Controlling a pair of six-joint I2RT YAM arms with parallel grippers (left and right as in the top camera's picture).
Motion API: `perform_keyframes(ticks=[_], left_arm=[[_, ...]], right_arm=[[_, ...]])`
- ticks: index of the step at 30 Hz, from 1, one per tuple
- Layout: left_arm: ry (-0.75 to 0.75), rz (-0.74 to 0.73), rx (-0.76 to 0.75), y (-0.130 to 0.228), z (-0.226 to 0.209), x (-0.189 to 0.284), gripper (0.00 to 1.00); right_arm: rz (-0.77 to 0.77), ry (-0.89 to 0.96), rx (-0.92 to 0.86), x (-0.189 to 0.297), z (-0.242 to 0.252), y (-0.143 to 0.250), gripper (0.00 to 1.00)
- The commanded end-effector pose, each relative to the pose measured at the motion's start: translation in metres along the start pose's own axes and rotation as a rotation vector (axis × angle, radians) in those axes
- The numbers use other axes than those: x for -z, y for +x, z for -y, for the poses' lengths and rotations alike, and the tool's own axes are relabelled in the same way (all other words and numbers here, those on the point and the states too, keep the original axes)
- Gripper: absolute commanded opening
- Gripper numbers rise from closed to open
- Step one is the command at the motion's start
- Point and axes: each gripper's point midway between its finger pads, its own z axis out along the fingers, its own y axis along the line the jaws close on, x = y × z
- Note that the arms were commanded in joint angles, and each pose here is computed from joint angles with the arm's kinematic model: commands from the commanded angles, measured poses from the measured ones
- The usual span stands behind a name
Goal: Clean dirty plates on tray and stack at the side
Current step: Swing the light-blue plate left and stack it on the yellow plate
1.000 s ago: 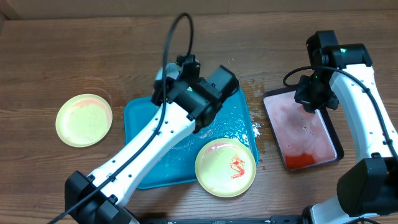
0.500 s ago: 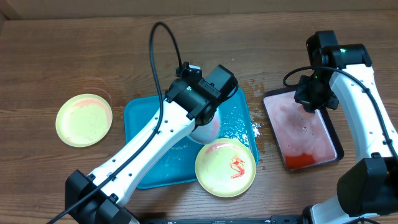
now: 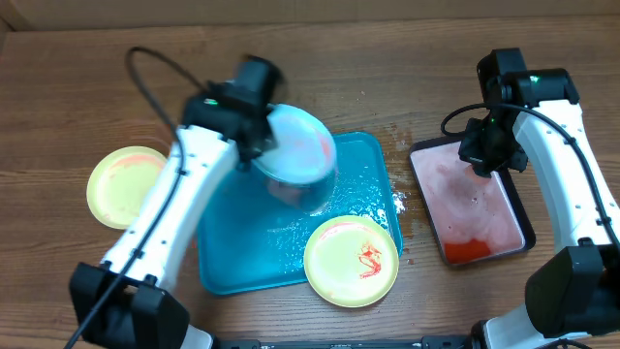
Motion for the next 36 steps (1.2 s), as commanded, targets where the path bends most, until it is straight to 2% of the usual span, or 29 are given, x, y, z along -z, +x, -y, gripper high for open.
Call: perform_keyframes(ticks=[1,4,10,21,26,33,36], left_arm=[[0.099,-0.02,0.144,-0.011,-0.028,0.0,0.05],[0.122,-0.001,0.262,-0.018,-0.06,-0.007,0.05],[0.068,0.051,0.508,-0.009,-0.146,-0.024,0.04],[-0.14,0.013,0.922,0.018,-0.294,-0.073,0.04],[-0.169,-0.012,0.935,0.022,-0.318,-0.092,0.04],[-0.164,-0.035,0.923,0.021,-0.319,-0.11,0.05],[-0.084,0.008,0.852,0.004,-0.311,-0.112,0.14]], right_arm=[[0.011,0.014,-0.007,0.001,0.004,-0.002,0.04],[0.011,0.014,-0.007,0.001,0.004,-0.002,0.04],[0.012,0.013,-0.007,0.001,0.004,-0.002,0.04],[0.021,0.008,-0.009,0.001,0.003,-0.004,0.04],[0.022,0.008,-0.009,0.001,0.003,-0.005,0.04],[0.021,0.009,-0.009,0.001,0.003,-0.004,0.04],[0.021,0.009,-0.009,0.001,0.003,-0.004,0.04]])
